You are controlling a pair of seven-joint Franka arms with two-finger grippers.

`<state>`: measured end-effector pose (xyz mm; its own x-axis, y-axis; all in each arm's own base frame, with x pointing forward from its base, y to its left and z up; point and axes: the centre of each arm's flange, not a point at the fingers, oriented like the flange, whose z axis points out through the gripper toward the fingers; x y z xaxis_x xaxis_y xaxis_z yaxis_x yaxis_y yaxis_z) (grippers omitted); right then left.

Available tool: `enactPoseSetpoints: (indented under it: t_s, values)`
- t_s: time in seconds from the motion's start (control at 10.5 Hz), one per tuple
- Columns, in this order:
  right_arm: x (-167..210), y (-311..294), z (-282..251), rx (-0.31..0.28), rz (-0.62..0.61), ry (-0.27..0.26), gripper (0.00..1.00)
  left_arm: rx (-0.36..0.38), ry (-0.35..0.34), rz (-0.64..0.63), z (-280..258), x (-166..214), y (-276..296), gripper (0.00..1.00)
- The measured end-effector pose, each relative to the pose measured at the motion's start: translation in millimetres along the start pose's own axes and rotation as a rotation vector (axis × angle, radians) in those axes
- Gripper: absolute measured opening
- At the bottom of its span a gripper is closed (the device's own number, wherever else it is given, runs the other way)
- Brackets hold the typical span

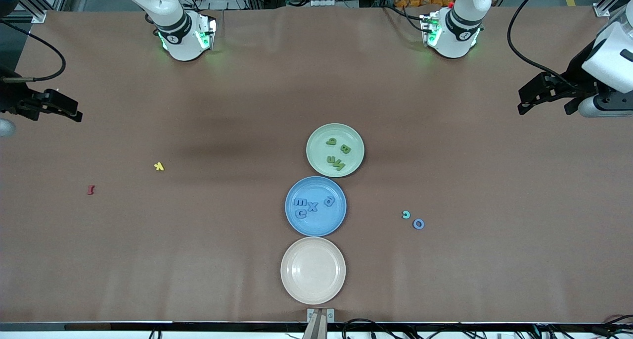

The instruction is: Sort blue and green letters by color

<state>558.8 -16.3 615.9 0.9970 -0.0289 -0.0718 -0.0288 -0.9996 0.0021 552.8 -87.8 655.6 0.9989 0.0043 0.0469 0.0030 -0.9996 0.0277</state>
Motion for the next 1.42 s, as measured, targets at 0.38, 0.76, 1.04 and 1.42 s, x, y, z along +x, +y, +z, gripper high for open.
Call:
enactPoseSetpoints:
  t_s: [0.38, 0.76, 1.04, 1.42]
  values:
    - [-5.7, -0.5, 7.5, 0.001, -0.046, -0.065, 1.00, 0.000, 0.000, -0.001, 0.0, 0.1, -0.5, 1.00]
    - [-4.6, -0.7, 10.4, 0.001, -0.032, -0.074, 1.00, 0.006, 0.001, -0.001, 0.0, 0.2, -1.3, 1.00]
    - [-4.5, -0.7, 10.3, 0.001, -0.032, -0.073, 1.00, 0.006, 0.001, -0.001, 0.0, 0.2, -1.4, 1.00]
    - [-4.5, -3.9, 10.0, -0.002, 0.012, -0.073, 1.00, 0.006, 0.001, -0.001, -0.2, 0.1, -1.4, 1.00]
